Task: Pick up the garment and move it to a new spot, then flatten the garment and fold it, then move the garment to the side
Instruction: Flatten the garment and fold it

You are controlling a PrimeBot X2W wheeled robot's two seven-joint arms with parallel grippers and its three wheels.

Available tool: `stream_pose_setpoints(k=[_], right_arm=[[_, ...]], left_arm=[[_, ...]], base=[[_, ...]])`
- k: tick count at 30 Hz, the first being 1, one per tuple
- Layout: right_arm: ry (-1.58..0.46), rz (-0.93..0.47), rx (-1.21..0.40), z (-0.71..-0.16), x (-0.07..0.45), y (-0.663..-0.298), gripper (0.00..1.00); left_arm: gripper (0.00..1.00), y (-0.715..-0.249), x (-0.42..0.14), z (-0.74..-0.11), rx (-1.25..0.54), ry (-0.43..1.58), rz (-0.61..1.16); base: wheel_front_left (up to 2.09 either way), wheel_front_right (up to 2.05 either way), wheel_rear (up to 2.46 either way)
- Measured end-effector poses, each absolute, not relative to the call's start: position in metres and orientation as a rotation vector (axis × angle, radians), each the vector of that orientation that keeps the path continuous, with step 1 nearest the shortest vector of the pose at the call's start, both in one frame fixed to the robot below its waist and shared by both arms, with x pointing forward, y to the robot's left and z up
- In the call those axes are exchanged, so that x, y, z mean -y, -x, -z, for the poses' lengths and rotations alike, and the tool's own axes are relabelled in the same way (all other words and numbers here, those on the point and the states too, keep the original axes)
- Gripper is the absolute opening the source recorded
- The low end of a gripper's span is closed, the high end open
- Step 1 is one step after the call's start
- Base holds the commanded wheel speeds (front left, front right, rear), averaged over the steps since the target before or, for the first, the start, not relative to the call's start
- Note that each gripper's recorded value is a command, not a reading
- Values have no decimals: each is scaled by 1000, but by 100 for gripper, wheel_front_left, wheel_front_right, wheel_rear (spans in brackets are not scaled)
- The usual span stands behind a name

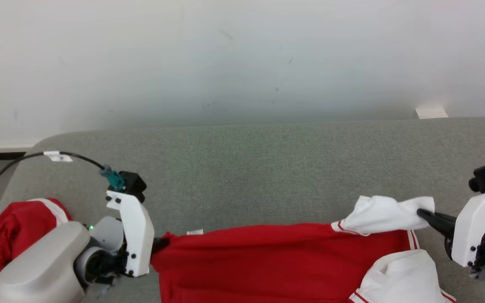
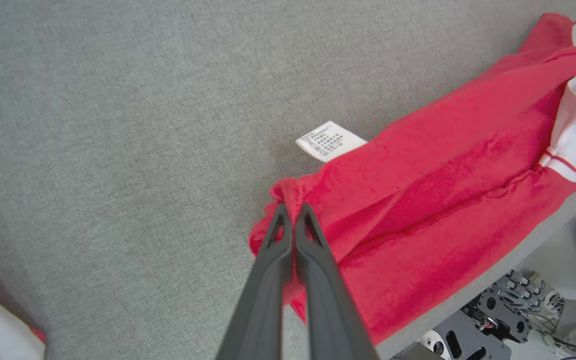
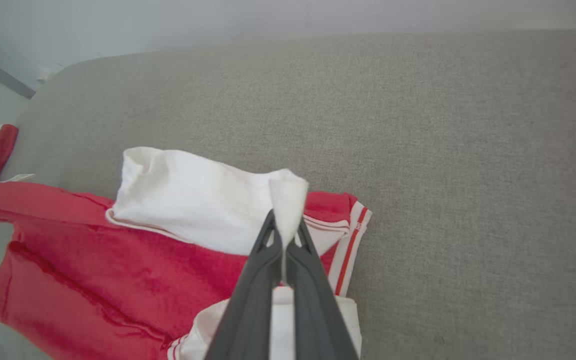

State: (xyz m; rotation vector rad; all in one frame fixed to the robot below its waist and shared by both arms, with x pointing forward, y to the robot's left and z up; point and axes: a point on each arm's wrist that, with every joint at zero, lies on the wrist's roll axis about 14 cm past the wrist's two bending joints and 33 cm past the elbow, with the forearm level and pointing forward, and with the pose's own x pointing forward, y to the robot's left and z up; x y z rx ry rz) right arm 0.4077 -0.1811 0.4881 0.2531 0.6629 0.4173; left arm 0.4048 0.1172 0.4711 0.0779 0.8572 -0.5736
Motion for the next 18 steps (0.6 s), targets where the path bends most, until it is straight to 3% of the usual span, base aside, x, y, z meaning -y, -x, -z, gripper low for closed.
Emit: stream_pose_setpoints(k=[16, 17, 18], right_arm=[[-267, -427, -849, -454, 191, -350, 0], [-264, -424, -858, -451, 192, -348, 3], [-262, -422, -874, -448, 193, -345, 19]], left_arm=[[0, -357, -107, -442, -1072, -30, 644], [5, -355, -107, -441, -1083, -29, 642], [33, -352, -106, -439, -1092, -28, 644]], base=[[0, 0, 0], [0, 0, 0], [0, 0, 0]])
